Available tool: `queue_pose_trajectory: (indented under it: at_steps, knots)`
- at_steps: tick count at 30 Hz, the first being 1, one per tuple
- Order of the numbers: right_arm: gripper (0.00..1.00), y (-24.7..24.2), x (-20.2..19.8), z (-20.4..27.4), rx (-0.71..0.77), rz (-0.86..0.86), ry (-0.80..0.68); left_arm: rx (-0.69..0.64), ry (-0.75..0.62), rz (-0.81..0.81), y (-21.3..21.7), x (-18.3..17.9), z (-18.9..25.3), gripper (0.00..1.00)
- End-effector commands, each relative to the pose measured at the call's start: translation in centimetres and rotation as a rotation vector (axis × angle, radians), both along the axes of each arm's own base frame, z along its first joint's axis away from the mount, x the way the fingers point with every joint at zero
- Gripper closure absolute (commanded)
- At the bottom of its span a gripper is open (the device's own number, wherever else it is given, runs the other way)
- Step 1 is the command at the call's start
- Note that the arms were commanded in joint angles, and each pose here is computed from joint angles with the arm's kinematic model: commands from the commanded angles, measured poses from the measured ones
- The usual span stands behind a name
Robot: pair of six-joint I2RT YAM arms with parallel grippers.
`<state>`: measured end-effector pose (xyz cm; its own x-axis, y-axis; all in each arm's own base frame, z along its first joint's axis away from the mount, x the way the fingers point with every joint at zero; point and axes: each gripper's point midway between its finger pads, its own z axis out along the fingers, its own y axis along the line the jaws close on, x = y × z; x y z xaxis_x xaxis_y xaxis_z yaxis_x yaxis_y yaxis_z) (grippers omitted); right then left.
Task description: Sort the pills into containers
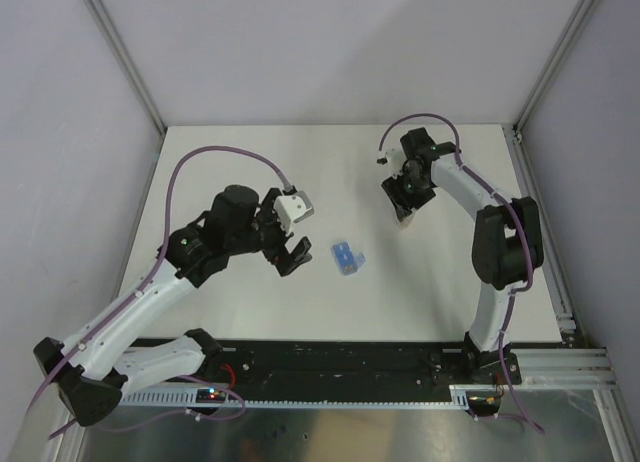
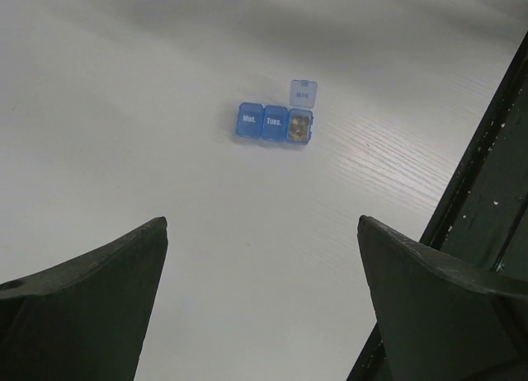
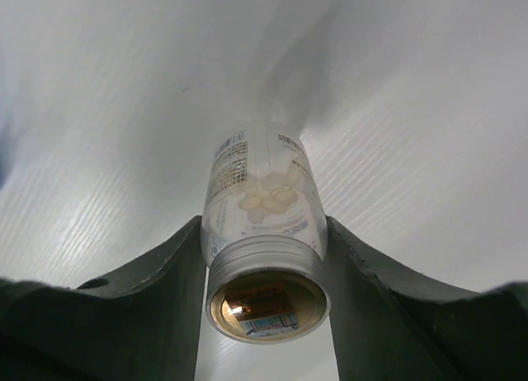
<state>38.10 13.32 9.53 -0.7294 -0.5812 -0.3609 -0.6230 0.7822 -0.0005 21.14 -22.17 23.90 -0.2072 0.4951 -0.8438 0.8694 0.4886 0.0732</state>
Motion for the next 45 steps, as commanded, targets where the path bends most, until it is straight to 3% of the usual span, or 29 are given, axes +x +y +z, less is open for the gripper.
queue_pose_trajectory:
  at_steps: [1, 7, 16, 24, 28, 45]
  knots:
    - [0.98, -1.0, 3.2, -0.8, -0.043, -0.079, -0.059, -0.012, -0.054, 0.009, 0.5, 0.3, 0.9, 0.00]
    - [0.82, -1.6, 3.9, -2.5, -0.049, -0.111, -0.060, -0.016, -0.055, 0.006, 0.6, 0.1, 0.9, 0.00]
    - [0.29, -2.0, 3.6, -2.7, -0.027, -0.131, -0.062, -0.012, -0.053, 0.005, 0.6, 0.0, 0.7, 0.00]
    - [0.06, -1.5, 3.9, 0.6, 0.019, -0.131, -0.126, -0.013, -0.061, 0.022, 0.9, 0.1, 0.8, 0.00]
    - [0.01, -1.1, 4.0, 3.4, 0.047, -0.122, -0.179, -0.008, -0.075, 0.041, 1.3, 0.3, 1.0, 0.00]
    - [0.01, 2.9, 0.4, 16.0, 0.019, -0.067, -0.554, 0.045, -0.165, 0.156, 3.9, 2.7, 0.5, 0.00]
